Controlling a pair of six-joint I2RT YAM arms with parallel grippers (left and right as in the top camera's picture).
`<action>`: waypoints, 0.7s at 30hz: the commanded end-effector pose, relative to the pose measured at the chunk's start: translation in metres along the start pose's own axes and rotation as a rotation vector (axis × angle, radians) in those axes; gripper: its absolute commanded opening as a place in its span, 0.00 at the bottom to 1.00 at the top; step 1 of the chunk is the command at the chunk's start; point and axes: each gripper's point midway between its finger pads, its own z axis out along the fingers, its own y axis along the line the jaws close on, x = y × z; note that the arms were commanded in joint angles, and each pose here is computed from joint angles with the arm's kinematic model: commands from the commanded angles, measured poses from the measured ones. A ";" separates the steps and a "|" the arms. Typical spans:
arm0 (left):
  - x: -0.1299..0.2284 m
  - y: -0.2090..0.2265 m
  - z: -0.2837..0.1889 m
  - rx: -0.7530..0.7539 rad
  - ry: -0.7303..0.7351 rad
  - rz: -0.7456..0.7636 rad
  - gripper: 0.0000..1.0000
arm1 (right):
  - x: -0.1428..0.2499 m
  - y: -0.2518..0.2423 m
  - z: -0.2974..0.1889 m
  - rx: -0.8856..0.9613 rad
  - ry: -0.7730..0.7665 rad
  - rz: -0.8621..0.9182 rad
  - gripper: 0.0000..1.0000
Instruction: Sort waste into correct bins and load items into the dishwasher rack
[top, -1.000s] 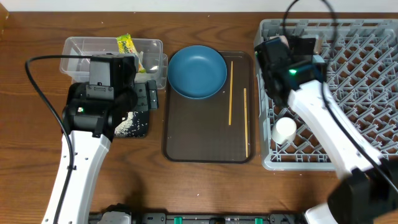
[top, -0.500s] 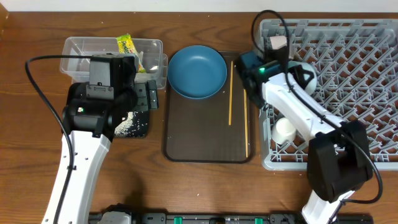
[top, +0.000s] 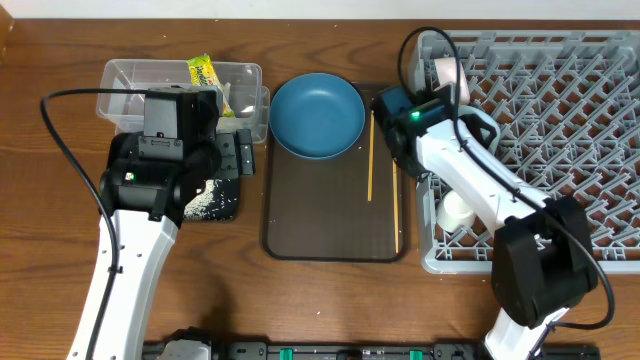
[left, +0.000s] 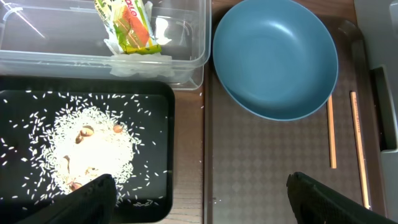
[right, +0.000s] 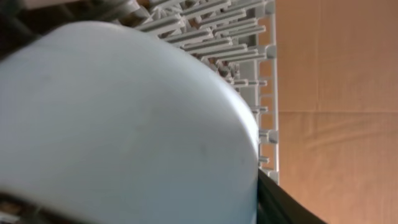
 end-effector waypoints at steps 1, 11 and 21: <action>-0.006 0.001 -0.004 -0.009 -0.017 0.008 0.90 | 0.001 0.028 -0.015 -0.118 -0.005 -0.012 0.51; -0.006 0.001 -0.004 -0.009 -0.016 0.008 0.90 | -0.013 0.028 -0.048 -0.207 -0.028 -0.025 0.60; -0.006 0.001 -0.004 -0.009 -0.017 0.008 0.90 | -0.062 0.031 -0.083 -0.490 -0.077 0.161 0.69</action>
